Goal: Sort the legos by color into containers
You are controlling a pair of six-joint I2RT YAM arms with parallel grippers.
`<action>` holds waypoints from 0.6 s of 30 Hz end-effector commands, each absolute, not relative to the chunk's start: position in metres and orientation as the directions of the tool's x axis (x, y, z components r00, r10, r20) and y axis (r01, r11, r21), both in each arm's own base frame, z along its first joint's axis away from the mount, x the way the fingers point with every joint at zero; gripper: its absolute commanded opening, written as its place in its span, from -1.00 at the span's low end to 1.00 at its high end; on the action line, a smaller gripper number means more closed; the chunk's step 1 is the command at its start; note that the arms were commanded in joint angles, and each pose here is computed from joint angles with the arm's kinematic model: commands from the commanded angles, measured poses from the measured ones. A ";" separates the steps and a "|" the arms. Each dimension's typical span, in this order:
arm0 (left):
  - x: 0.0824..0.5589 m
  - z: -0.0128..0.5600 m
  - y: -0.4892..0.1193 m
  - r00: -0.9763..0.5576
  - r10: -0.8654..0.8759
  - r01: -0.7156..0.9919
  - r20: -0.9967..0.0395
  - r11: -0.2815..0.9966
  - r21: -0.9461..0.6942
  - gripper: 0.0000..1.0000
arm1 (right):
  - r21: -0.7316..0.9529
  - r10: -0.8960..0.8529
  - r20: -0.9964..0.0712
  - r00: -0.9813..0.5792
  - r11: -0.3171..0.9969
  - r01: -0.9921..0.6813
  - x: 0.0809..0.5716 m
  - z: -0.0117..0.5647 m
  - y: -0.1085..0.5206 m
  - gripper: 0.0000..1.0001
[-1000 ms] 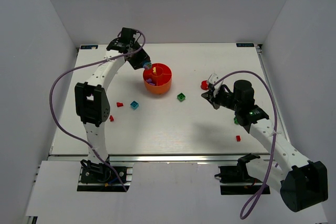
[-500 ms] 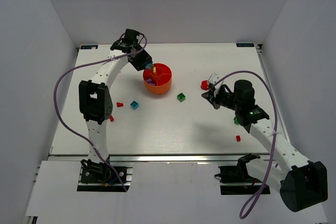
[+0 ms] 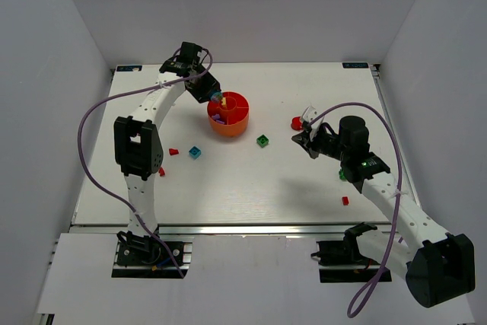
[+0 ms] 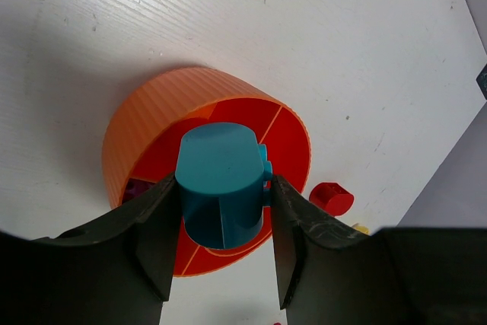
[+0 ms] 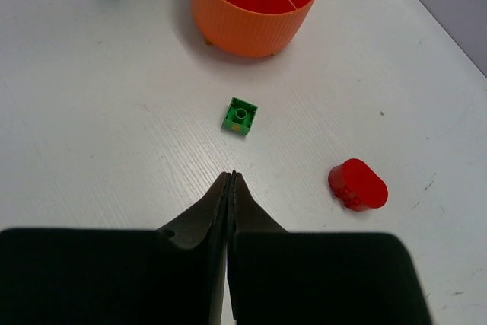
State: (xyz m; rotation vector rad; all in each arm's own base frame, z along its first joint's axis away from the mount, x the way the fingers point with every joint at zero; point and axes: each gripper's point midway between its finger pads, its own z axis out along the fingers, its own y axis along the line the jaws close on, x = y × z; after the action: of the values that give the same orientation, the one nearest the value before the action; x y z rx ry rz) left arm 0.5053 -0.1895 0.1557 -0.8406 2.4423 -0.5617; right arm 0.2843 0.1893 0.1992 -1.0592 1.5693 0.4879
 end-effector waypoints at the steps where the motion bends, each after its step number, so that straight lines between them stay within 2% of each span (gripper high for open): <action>1: 0.505 0.169 -0.196 -0.696 -0.644 -0.418 -0.317 0.723 -0.550 -0.05 | -0.251 -0.341 -0.937 0.074 0.510 -0.823 0.285 0.213 0.190 -1.00; 4: 0.504 0.171 -0.197 -0.699 -0.643 -0.415 -0.314 0.722 -0.554 0.01 | -0.251 -0.341 -0.937 0.075 0.507 -0.824 0.284 0.212 0.190 -1.00; 5: 0.505 0.172 -0.197 -0.698 -0.642 -0.411 -0.317 0.722 -0.556 0.16 | -0.250 -0.340 -0.937 0.075 0.508 -0.824 0.284 0.213 0.190 -1.00; 16: 0.504 0.175 -0.199 -0.705 -0.635 -0.400 -0.314 0.723 -0.563 0.24 | -0.250 -0.339 -0.938 0.075 0.508 -0.824 0.284 0.213 0.190 -1.00; 17: 0.503 0.174 -0.199 -0.706 -0.635 -0.402 -0.313 0.723 -0.562 0.51 | -0.251 -0.339 -0.938 0.077 0.507 -0.825 0.284 0.213 0.190 -1.00; 18: 0.503 0.174 -0.198 -0.705 -0.636 -0.403 -0.315 0.724 -0.560 0.55 | -0.250 -0.340 -0.937 0.074 0.509 -0.824 0.284 0.212 0.189 -1.00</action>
State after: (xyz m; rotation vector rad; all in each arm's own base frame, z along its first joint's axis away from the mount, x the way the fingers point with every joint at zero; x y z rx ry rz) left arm 0.5025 -0.1947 0.1565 -0.8158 2.4618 -0.5971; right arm 0.2846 0.1884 0.1995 -1.0571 1.5691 0.4890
